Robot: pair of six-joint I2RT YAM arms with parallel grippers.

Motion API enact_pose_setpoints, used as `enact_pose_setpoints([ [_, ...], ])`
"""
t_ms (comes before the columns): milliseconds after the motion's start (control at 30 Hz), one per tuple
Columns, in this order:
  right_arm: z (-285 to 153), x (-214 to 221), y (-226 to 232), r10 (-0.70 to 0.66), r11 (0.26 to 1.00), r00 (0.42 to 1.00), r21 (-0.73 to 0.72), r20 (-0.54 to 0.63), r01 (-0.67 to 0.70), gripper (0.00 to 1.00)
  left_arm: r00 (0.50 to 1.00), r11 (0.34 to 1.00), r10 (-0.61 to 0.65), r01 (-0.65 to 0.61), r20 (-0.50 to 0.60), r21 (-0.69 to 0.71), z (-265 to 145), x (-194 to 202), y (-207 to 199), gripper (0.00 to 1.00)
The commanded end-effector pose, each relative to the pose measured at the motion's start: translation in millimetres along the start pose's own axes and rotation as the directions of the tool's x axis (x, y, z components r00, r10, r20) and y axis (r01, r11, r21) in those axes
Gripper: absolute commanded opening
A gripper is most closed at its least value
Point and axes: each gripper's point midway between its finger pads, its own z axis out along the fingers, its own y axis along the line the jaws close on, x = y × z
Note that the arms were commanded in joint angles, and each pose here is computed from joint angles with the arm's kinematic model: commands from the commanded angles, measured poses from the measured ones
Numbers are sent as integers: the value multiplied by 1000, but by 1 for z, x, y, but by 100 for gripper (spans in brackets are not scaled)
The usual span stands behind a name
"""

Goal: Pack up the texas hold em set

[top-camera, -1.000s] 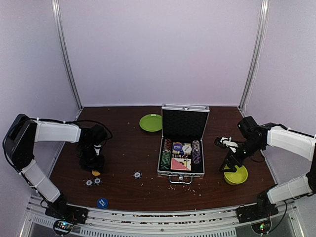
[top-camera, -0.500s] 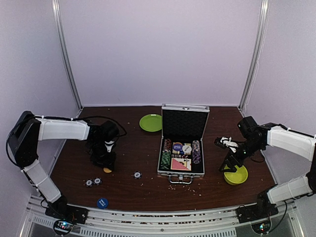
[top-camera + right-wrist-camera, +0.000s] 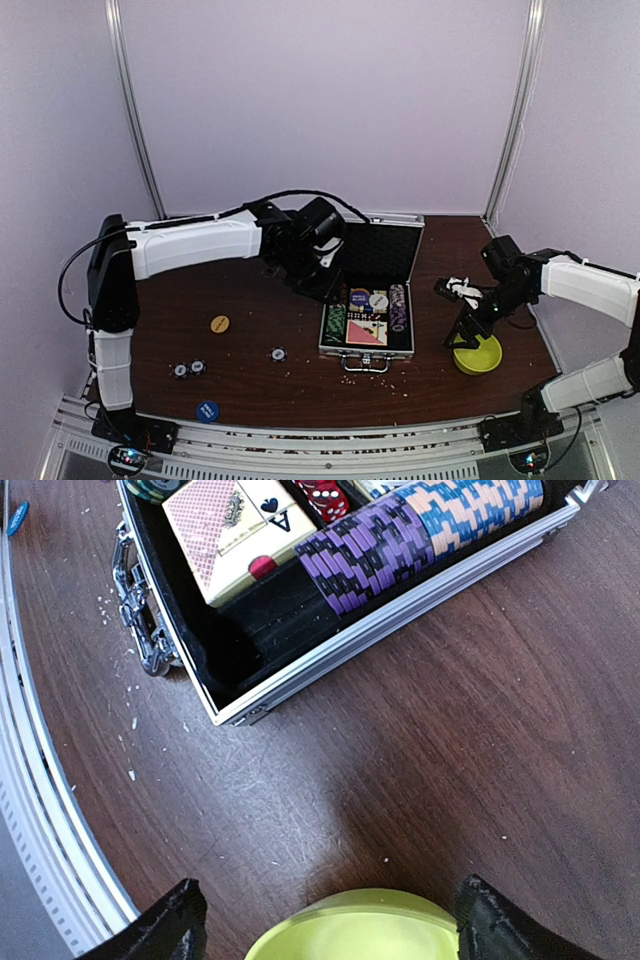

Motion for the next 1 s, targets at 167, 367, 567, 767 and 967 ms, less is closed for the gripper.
enact_pose_setpoints([
  [167,-9,-10,-3,-18,999,999,28,32,17,86,997,983,-30,17,-66,-181,-13,44,53,61],
  [367,-8,-9,-4,-15,1000,1000,26,23,14,86,963,933,-249,211,-101,-292,-31,109,147,71],
  [567,-7,-7,-5,-10,1000,1000,27,17,10,86,925,896,-346,278,-154,-346,-36,142,202,75],
  [767,-6,-7,-6,-9,1000,1000,30,14,8,86,900,892,-384,304,-204,-335,-23,151,229,76],
  [967,-6,-6,-7,-8,999,1000,34,12,8,86,896,914,-364,293,-253,-279,-6,148,229,74],
])
